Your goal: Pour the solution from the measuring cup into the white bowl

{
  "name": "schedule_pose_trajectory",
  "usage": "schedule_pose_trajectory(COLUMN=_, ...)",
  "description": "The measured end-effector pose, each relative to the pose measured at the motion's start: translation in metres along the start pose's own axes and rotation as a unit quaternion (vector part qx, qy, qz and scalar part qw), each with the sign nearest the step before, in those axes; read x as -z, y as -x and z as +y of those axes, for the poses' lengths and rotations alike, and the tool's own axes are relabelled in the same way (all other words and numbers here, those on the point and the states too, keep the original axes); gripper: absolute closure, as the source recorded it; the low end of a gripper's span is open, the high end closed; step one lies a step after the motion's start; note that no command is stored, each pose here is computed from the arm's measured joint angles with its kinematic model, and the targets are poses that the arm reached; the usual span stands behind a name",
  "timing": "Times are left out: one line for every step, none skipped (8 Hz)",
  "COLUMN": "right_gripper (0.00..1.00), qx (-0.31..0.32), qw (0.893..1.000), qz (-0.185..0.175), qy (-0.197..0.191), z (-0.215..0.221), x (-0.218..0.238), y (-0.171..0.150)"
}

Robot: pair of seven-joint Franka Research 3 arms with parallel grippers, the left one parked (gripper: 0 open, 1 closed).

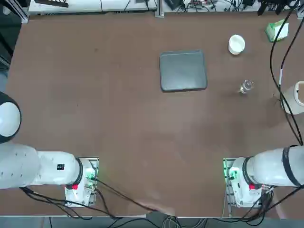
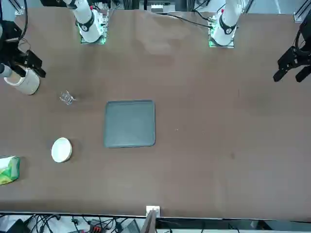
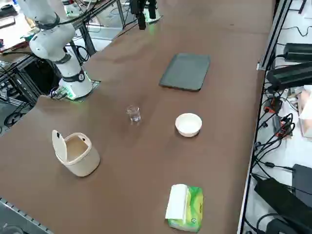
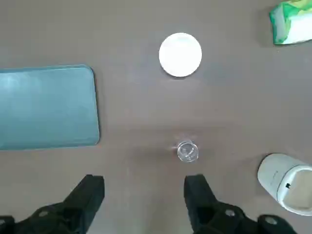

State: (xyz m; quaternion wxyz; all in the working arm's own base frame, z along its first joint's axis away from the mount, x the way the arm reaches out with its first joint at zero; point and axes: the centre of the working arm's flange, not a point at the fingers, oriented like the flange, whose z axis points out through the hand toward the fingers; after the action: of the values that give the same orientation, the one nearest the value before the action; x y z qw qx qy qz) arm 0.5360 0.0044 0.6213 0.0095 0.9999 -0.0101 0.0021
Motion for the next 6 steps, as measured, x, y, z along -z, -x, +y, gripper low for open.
schedule_pose_trajectory(right_gripper=0.0, qx=-0.002, qw=1.0, qz=-0.002, qy=0.0, z=0.002, x=-0.001, y=0.0)
schedule_pose_trajectory(right_gripper=0.0, qx=-0.005, qw=1.0, qz=-0.003, qy=-0.001, z=0.004, x=-0.001, y=0.0)
schedule_pose_trajectory(right_gripper=0.0, qx=-0.005, qw=1.0, qz=-0.003, qy=0.0, z=0.003, x=-0.001, y=0.0)
schedule_pose_trajectory(right_gripper=0.0, qx=-0.01, qw=1.0, qz=-0.008, qy=0.0, z=-0.001, x=-0.004, y=-0.001)
schedule_pose_trajectory(right_gripper=0.0, qx=-0.032, qw=0.999, qz=-0.016, qy=0.007, z=-0.006, x=-0.012, y=-0.003)
schedule_pose_trajectory(right_gripper=0.0, qx=-0.061, qw=0.997, qz=-0.029, qy=0.026, z=-0.014, x=-0.027, y=-0.006)
